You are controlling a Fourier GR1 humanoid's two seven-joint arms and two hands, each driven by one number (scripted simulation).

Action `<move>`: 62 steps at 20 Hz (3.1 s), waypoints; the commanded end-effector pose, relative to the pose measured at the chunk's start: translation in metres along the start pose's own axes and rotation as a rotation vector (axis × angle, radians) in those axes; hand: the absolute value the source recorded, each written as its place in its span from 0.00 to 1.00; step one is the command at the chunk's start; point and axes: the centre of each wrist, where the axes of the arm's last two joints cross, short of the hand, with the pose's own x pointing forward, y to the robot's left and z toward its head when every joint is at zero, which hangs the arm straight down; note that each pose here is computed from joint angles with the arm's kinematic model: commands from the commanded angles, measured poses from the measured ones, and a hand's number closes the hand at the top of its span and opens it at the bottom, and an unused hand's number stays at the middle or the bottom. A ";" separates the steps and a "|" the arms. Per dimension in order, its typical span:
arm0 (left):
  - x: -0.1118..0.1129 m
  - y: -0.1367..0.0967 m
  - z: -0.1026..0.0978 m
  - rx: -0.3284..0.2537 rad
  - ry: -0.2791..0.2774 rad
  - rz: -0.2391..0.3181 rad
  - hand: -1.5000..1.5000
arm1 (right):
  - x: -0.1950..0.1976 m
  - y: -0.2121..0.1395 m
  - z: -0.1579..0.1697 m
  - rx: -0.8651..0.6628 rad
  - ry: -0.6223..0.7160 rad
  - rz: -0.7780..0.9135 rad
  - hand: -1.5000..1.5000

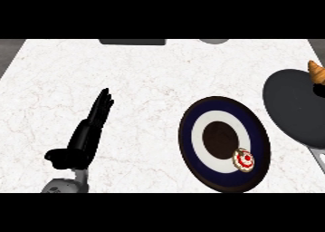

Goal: Pick the croissant from the plate and place it in the pan

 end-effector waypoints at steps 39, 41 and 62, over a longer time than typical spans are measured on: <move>0.008 0.014 0.021 0.035 0.015 -0.017 0.50 | -0.161 -0.076 0.034 0.508 0.017 -0.729 0.00; 0.012 0.008 0.005 0.026 0.011 -0.006 0.50 | -0.143 -0.070 0.038 0.501 0.001 -0.717 0.00; -0.015 0.002 0.018 0.018 0.023 -0.008 0.50 | -0.163 -0.110 0.052 0.497 -0.009 -0.591 0.00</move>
